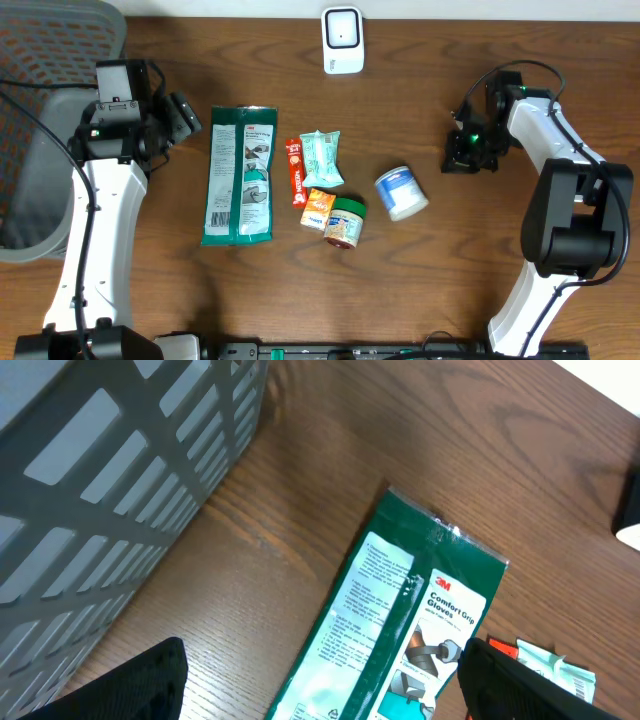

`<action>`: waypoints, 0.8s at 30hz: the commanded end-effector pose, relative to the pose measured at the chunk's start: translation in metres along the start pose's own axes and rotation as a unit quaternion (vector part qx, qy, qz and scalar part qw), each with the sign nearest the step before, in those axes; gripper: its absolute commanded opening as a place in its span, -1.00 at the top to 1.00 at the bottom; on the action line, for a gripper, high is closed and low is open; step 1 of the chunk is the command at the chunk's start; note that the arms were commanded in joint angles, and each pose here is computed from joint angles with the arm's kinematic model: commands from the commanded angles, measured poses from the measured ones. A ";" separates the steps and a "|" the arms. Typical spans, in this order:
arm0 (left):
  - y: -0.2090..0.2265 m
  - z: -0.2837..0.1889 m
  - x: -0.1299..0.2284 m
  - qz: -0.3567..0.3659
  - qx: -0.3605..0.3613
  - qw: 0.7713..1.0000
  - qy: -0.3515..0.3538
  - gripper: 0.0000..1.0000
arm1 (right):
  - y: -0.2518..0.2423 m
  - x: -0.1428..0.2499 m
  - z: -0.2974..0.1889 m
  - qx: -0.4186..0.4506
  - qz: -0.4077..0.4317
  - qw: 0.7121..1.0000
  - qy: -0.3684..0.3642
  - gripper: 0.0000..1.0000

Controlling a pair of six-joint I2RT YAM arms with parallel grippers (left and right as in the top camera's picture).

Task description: Scan the item barcode

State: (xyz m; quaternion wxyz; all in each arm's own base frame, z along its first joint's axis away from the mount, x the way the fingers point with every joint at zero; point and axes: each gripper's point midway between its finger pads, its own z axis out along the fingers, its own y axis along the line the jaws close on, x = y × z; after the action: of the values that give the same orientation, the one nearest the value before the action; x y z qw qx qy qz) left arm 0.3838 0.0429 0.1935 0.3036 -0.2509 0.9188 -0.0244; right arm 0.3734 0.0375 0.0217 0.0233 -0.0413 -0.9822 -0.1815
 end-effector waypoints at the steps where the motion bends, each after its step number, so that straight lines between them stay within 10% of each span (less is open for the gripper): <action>1: 0.002 0.000 -0.003 0.004 -0.004 1.000 -0.003 -0.72 | 0.011 -0.001 -0.007 -0.028 -0.007 1.000 -0.002 0.98; 24: 0.002 0.000 -0.003 0.003 -0.004 1.000 -0.003 -0.72 | 0.096 0.030 -0.005 -0.139 -0.071 0.986 0.060 0.98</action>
State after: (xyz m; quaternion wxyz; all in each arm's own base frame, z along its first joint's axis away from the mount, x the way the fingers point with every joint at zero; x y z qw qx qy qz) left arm 0.3838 0.0428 0.1935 0.3036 -0.2509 0.9189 -0.0246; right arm 0.3447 0.1139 0.0454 0.0795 0.0231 -0.9559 -0.2819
